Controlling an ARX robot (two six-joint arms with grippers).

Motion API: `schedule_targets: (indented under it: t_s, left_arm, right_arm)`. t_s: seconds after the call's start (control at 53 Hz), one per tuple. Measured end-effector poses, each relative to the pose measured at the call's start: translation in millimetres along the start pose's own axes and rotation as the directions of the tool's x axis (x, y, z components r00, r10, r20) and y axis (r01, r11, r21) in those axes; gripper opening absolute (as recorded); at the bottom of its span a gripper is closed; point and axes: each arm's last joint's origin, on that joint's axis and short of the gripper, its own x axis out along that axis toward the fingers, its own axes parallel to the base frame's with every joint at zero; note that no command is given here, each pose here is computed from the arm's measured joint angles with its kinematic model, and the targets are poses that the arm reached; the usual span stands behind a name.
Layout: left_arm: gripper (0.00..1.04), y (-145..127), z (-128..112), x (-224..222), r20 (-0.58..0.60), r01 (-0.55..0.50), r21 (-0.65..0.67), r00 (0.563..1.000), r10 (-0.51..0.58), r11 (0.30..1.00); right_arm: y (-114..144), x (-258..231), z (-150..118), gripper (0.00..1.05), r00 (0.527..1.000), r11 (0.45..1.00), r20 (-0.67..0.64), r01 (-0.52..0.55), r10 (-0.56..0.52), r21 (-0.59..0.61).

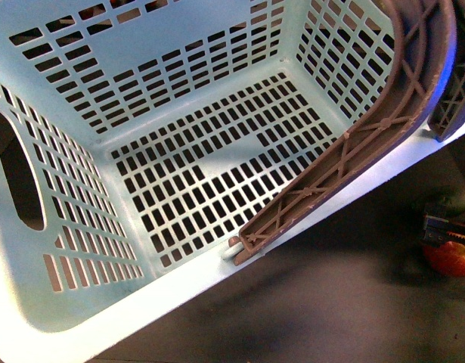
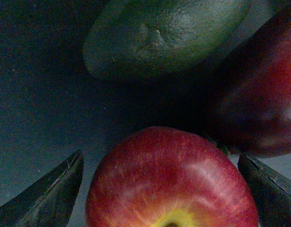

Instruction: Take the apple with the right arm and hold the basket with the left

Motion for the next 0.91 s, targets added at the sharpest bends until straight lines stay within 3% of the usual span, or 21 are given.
schedule_targets:
  t_s: [0.208, 0.34, 0.566, 0.755, 0.906]
  left_arm:
    - [0.18, 0.0, 0.0, 0.0, 0.0, 0.0, 0.0, 1.0, 0.0, 1.0]
    - [0.18, -0.1, 0.0, -0.1, 0.0, 0.001, 0.0, 1.0, -0.001, 1.0]
    - [0.18, 0.0, 0.0, 0.0, 0.001, 0.0, 0.0, 1.0, 0.0, 1.0]
    - [0.18, 0.0, 0.0, 0.0, 0.0, 0.0, 0.0, 1.0, 0.0, 1.0]
    - [0.18, 0.0, 0.0, 0.0, 0.0, 0.0, 0.0, 1.0, 0.0, 1.0]
  right_arm:
    - [-2.1, 8.3, -1.9, 0.96, 1.0, 1.0, -0.017, 0.005, -0.005, 0.005]
    - [-3.2, 9.7, -2.4, 0.8, 1.0, 1.0, -0.019, 0.001, -0.001, 0.009]
    - [-4.4, 3.6, -7.9, 0.8, 1.0, 1.0, -0.019, -0.005, 0.005, 0.007]
    - [-8.1, -28.3, -6.6, 0.8, 0.999, 0.999, 0.005, -0.042, 0.042, -0.001]
    - [-14.8, -70.5, 13.4, 0.8, 0.992, 0.996, 0.089, -0.085, 0.084, 0.002]
